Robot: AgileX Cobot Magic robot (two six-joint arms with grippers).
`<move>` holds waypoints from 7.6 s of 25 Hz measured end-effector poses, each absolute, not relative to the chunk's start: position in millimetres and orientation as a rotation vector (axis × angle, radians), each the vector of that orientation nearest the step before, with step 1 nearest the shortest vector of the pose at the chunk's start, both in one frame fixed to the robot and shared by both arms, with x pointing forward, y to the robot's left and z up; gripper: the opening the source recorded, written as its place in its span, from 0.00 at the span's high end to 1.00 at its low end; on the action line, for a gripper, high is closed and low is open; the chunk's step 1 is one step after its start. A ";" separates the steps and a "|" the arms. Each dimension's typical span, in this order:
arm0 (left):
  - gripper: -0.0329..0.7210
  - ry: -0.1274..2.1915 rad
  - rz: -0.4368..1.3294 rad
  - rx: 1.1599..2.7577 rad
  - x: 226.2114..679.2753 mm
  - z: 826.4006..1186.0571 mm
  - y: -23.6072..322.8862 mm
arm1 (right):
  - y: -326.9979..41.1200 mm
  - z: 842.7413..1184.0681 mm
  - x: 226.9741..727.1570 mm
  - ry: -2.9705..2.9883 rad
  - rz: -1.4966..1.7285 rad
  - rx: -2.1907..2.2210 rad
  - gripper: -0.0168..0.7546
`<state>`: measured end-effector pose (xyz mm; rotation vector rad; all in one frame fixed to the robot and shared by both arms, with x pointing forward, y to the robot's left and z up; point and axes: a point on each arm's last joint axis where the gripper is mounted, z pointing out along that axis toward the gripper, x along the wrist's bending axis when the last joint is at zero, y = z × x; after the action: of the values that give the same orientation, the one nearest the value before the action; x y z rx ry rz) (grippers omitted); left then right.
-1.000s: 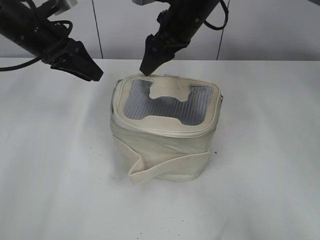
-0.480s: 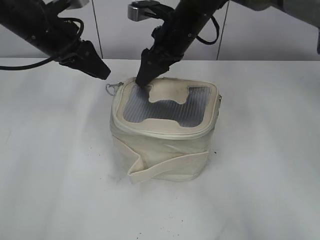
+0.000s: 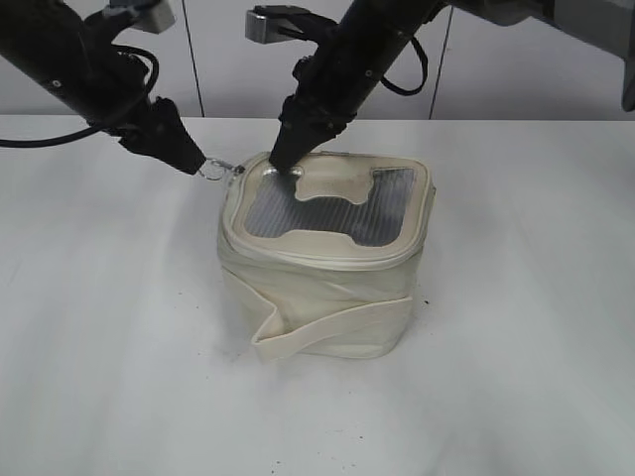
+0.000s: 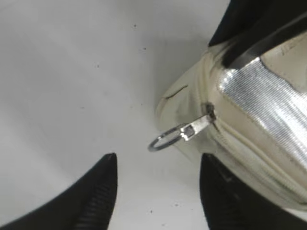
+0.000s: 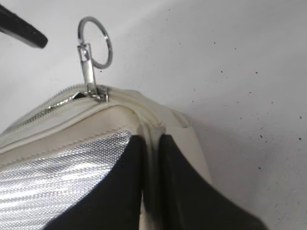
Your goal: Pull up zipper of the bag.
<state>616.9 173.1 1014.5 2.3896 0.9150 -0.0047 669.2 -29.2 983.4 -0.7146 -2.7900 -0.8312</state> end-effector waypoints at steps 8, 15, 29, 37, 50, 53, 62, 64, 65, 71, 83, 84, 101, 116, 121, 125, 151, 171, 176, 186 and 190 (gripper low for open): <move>0.19 0.685 0.113 2.525 614.5 1012.0 162.9 | -29.1 983.4 669.2 -2.776 -0.828 -0.744 0.89; 0.18 0.600 0.107 2.603 604.3 1009.7 142.4 | -29.1 983.4 669.2 -2.775 -0.828 -0.747 0.90; 0.18 0.828 0.071 2.441 610.2 1010.3 135.7 | -29.1 983.7 669.2 -2.775 -0.829 -0.748 0.90; 0.55 0.816 0.103 2.488 613.2 1003.4 137.7 | -29.1 983.7 669.2 -2.775 -0.829 -0.748 0.90; 0.96 0.777 0.111 2.606 610.9 997.9 144.9 | -29.1 983.7 669.2 -2.769 -0.827 -0.762 0.90; 0.96 0.772 0.064 2.627 607.1 997.9 145.5 | -29.3 983.6 669.3 -2.764 -0.822 -0.778 0.90; 0.96 0.802 -0.136 2.662 591.0 999.2 140.6 | -28.5 987.7 670.8 -2.780 -0.801 -0.835 0.90; 0.96 0.812 -0.180 2.667 586.5 1000.1 136.4 | -28.6 987.5 671.3 -2.780 -0.798 -0.844 0.90; 0.96 0.819 -0.200 2.671 584.4 1000.4 134.9 | -28.7 987.6 671.4 -2.780 -0.796 -0.849 0.90; 0.96 0.848 -0.210 2.673 575.3 1011.2 129.3 | -28.7 987.5 671.4 -2.785 -0.782 -0.866 0.90; 0.96 0.946 -0.268 2.668 553.9 1009.8 135.3 | -28.8 987.7 671.5 -2.782 -0.780 -0.876 0.91; 0.96 0.947 -0.277 2.669 549.9 1009.9 136.2 | -28.8 987.7 671.5 -2.780 -0.779 -0.880 0.91; 0.96 0.791 -0.283 2.653 479.6 1015.6 76.4 | -29.1 987.5 671.6 -2.781 -0.775 -0.886 0.91; 0.96 0.684 -0.150 2.541 450.1 1019.2 24.1 | -29.4 987.7 671.8 -2.763 -0.767 -0.930 0.91; 0.82 0.763 -0.058 2.594 452.9 1024.6 36.2 | -30.0 987.5 672.2 -2.753 -0.756 -0.969 0.76; 0.50 0.754 0.124 2.573 456.2 1051.0 48.0 | -31.9 988.6 673.9 -2.765 -0.748 -1.002 0.47; 0.26 0.770 0.377 2.361 618.8 1048.5 37.5 | -183.2 1056.6 641.4 -2.679 -0.606 -1.521 0.40; 0.26 0.584 -0.182 2.418 632.9 999.1 -8.9 | -213.5 986.4 548.7 -2.591 -0.436 -1.588 0.41; 0.26 0.569 -0.277 2.458 627.2 993.6 -8.0 | -211.6 975.5 545.7 -2.577 -0.507 -1.601 0.41; 0.87 0.537 -0.227 2.501 628.6 994.1 -5.9 | -203.3 976.7 556.4 -2.644 -0.732 -1.510 0.41; 0.87 0.533 -0.224 2.502 628.4 994.1 -6.2 | -200.8 971.2 560.3 -2.686 -0.772 -1.437 0.41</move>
<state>628.4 -6.2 994.1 2.5022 0.5333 -0.2241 560.3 -200.8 971.2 -1.4374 -2.6857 -0.7722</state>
